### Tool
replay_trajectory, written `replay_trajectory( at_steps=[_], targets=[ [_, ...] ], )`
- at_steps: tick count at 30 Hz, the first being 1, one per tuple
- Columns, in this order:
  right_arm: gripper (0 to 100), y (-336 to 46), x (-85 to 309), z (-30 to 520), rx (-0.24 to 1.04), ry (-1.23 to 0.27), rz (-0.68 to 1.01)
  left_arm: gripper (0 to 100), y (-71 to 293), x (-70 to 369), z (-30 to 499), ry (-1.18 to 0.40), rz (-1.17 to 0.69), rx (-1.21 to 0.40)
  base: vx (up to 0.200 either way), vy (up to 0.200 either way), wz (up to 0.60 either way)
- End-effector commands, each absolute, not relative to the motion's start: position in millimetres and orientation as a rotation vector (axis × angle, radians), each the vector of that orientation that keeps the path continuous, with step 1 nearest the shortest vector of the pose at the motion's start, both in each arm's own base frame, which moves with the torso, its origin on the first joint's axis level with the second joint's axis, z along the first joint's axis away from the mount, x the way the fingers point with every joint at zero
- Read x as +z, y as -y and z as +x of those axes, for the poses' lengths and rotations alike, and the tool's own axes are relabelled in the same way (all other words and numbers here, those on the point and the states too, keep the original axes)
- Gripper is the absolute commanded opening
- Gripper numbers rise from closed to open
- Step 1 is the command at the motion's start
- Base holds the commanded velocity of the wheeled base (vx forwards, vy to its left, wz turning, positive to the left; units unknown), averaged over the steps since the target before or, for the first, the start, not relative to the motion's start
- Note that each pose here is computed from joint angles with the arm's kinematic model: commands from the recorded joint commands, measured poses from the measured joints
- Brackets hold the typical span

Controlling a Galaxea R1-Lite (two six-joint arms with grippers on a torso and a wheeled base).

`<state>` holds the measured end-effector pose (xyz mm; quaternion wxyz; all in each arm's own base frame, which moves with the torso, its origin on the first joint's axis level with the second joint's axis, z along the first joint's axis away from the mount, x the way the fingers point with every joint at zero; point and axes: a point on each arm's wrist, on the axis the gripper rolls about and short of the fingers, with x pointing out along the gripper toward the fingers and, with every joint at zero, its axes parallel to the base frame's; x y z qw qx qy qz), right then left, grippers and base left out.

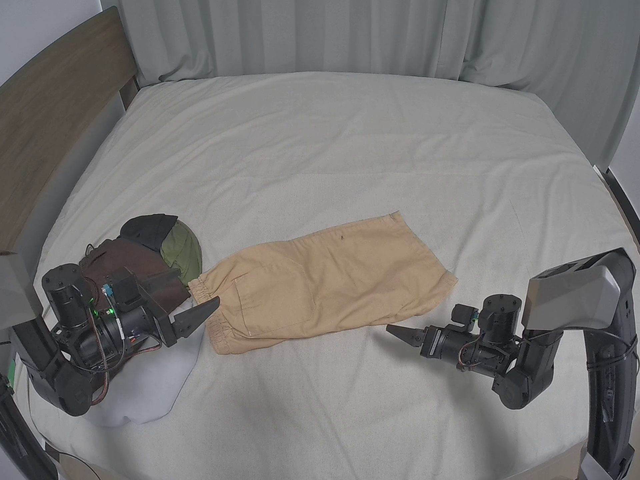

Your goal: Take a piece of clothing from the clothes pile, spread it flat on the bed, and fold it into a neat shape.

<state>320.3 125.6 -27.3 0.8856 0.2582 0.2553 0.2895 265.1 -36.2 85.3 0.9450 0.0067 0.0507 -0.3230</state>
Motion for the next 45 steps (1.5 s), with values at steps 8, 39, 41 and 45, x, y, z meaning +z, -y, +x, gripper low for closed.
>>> replay_trajectory(
  at_steps=[8, 39, 41, 45],
  targets=[
    [100, -130.6, -51.2, 340.7, 0.581, -0.552, 0.583, 100, 35.4, 85.0, 264.9, -0.106, 0.008, -0.656, 0.000, 0.000, 0.00],
    [100, -161.5, -39.4, 393.0, 0.594, -0.459, 0.631, 100, 35.4, 84.8, 264.8, -0.112, -0.007, -0.659, 0.000, 0.000, 0.00],
    [100, -163.3, -38.9, 392.3, 0.599, -0.461, 0.630, 100, 35.9, 85.5, 265.7, -0.108, -0.006, -0.660, 0.000, 0.000, 0.00],
    [100, -163.7, -40.5, 391.6, 0.597, -0.465, 0.630, 100, 37.5, 85.3, 265.1, -0.113, -0.017, -0.667, 0.000, 0.000, 0.00]
  ],
)
